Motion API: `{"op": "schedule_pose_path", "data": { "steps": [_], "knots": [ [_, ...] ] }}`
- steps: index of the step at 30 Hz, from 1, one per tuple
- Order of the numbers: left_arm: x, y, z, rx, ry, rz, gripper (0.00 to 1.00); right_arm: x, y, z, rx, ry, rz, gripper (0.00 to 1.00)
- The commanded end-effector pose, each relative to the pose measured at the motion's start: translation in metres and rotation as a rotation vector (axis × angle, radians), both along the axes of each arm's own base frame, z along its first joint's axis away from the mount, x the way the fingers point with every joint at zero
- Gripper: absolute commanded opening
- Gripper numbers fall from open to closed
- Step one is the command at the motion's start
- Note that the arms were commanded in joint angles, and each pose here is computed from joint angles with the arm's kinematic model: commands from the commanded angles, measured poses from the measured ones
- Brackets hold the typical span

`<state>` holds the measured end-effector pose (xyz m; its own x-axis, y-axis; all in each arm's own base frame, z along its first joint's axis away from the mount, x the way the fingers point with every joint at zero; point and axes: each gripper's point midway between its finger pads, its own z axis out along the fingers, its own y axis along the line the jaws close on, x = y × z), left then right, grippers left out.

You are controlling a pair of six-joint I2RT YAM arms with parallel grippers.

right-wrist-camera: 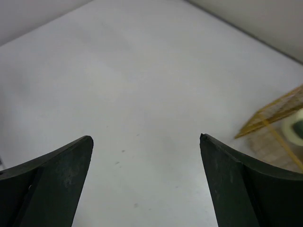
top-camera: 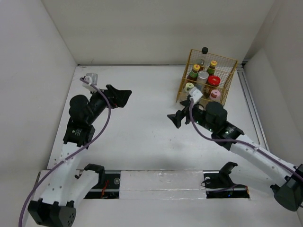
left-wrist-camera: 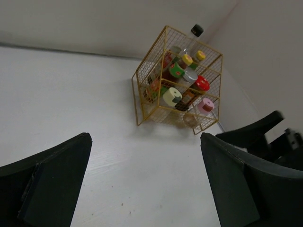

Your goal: Organize the condiment bottles

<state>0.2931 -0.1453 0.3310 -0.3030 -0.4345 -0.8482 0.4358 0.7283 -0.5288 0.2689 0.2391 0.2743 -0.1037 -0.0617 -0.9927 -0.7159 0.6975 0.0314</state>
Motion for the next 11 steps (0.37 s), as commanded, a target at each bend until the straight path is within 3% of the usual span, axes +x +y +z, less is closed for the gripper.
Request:
{"op": "schedule_pose_path", "data": {
  "steps": [1,8,11],
  "knots": [
    [-0.014,0.006,0.023,-0.036,-0.106,0.024,0.96,-0.029,0.037,-0.026,-0.029,0.009,0.146,1.0],
    [-0.033,0.01,0.019,-0.095,-0.122,0.028,0.96,-0.039,0.069,-0.094,-0.088,0.121,0.143,1.0],
    [-0.032,0.009,0.016,-0.115,-0.108,0.027,0.97,-0.045,0.077,-0.101,-0.101,0.126,0.16,1.0]
  ]
}}
